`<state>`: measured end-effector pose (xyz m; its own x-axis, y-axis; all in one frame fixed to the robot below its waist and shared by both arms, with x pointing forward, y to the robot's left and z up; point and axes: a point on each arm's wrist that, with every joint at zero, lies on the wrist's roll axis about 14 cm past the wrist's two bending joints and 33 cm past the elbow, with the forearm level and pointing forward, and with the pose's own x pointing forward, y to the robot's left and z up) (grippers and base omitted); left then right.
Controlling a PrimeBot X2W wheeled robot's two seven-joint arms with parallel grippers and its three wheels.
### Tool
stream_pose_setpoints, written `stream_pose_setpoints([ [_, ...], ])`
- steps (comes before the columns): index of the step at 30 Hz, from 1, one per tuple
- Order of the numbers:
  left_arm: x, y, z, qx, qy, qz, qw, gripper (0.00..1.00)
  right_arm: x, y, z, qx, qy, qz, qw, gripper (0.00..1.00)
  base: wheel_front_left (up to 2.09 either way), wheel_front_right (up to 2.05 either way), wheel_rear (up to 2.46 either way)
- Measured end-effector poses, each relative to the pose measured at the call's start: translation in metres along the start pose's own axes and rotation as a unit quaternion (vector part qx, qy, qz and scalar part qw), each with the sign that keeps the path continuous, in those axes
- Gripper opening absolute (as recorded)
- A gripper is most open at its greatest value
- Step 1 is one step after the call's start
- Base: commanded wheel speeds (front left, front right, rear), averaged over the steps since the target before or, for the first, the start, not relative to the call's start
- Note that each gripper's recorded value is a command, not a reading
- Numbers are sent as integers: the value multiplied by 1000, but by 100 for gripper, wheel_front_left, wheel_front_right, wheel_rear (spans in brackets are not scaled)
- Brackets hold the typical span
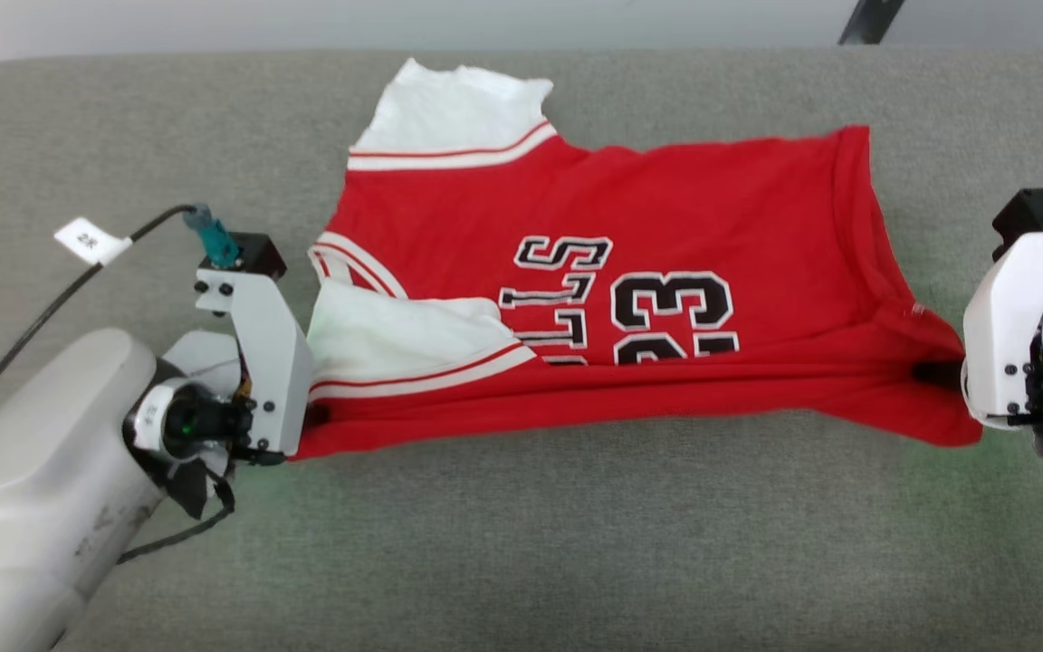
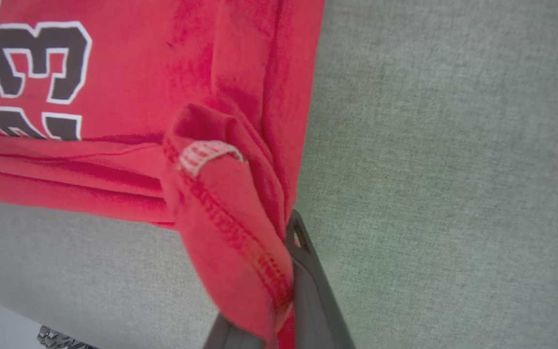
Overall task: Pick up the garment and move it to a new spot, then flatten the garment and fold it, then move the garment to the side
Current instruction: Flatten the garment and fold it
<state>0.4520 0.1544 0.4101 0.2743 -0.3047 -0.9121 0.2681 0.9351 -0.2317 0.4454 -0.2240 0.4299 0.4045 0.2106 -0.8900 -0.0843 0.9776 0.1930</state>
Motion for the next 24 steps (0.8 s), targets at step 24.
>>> stream_pose_setpoints([
  [24, 6, 1, -64, -13, 45, 10, 999, 0, 8, 20, -70, 17, 47, 35, 998, 0, 0, 0, 0],
])
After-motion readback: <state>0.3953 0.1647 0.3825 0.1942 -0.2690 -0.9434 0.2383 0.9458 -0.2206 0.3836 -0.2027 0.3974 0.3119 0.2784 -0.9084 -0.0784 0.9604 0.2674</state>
